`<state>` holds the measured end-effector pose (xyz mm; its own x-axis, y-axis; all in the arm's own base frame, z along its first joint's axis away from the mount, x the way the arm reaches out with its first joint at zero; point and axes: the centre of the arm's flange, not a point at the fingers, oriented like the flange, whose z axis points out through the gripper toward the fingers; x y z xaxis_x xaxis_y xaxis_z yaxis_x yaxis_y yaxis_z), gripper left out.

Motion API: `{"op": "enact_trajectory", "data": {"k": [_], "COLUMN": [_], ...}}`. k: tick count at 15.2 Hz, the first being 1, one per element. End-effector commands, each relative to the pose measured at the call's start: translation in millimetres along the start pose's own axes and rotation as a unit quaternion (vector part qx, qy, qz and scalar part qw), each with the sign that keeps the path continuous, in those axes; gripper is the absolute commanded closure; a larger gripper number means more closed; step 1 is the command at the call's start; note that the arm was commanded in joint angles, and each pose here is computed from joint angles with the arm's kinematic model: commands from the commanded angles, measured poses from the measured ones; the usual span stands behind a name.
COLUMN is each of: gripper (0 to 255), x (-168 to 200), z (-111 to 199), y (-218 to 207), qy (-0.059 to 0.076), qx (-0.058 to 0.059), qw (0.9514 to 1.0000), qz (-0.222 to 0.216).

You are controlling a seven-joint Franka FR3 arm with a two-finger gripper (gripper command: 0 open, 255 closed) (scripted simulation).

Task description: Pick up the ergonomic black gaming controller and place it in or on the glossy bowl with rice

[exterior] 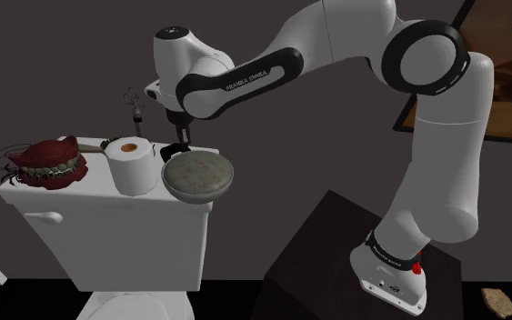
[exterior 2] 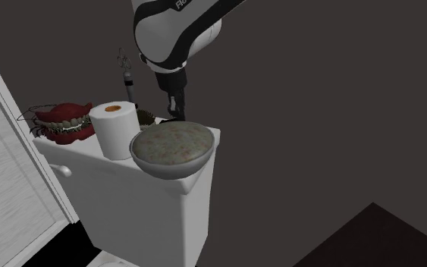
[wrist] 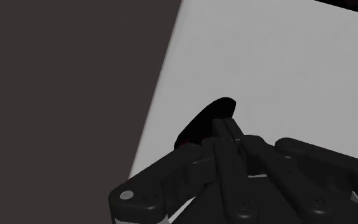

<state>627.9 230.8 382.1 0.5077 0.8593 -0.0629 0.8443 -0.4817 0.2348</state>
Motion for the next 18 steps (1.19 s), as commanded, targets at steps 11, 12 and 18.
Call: {"op": "enact_trajectory", "data": {"k": [11, 12, 18], "gripper": [0, 0, 0], "x": [36, 36, 35], "z": [10, 15, 29], "y": [46, 45, 43], "qy": [-0.026, -0.026, -0.026], "qx": [0.098, 0.098, 0.098], "qw": [0.9896, 0.9896, 0.9896], "qz": [-0.102, -0.102, -0.102]}}
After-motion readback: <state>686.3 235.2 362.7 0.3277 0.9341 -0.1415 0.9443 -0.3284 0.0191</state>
